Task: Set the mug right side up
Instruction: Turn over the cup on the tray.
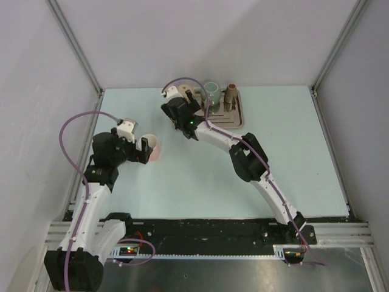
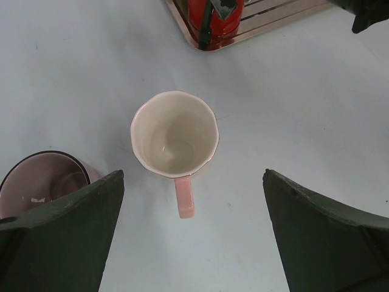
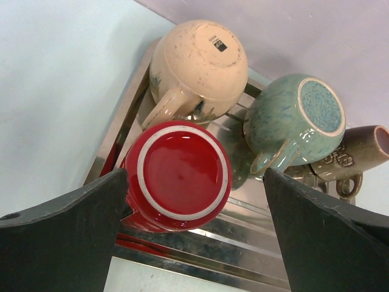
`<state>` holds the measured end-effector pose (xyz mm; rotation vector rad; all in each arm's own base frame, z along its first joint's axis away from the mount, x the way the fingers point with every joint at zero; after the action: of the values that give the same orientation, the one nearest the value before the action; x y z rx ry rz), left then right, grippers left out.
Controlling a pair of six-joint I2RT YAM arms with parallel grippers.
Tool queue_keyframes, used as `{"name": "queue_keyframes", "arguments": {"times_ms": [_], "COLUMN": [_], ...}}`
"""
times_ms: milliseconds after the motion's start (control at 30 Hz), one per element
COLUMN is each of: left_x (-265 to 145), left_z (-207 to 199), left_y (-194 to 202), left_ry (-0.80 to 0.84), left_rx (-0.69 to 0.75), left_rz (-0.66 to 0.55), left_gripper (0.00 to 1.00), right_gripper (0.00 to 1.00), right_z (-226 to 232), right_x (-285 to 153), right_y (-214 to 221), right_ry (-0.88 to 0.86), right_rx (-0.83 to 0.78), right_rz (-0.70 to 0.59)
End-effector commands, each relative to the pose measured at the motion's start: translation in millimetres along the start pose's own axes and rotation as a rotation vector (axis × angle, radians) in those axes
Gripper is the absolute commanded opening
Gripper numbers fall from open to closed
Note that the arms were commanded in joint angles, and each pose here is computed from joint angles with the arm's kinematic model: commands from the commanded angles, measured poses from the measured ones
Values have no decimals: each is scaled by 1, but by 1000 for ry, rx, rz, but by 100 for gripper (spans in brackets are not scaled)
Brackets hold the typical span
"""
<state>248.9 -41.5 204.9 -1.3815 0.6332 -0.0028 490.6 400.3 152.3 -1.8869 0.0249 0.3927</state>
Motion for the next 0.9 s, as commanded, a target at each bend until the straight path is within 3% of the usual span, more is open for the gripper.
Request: {"name": "queue_keyframes", "arguments": {"times_ms": [0, 867], "left_x": [-2, -4], "left_z": [4, 2], "left_y": [-10, -10], "left_ry": [-19, -11], "left_rx": [37, 41], "left_rz": [-56, -70], "left_gripper": [100, 100], "right_gripper": [99, 99], "right_z": [-4, -5], "right_x": [3, -13], "right_y": [-15, 25], "right_ry": [48, 23], "right_rx": [20, -28], "right_rz": [-53, 119]}}
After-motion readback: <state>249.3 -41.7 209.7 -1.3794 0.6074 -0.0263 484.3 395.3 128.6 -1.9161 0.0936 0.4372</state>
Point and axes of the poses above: each gripper's point midway between its finger pads, its own x axis out along the fingers, its own z axis along the line the jaws close on, y = z × x, the point moved 5 cm from there along -x, back along the fingers, and after that the axes turned 5 degrees about x, right-handed, at the moved point
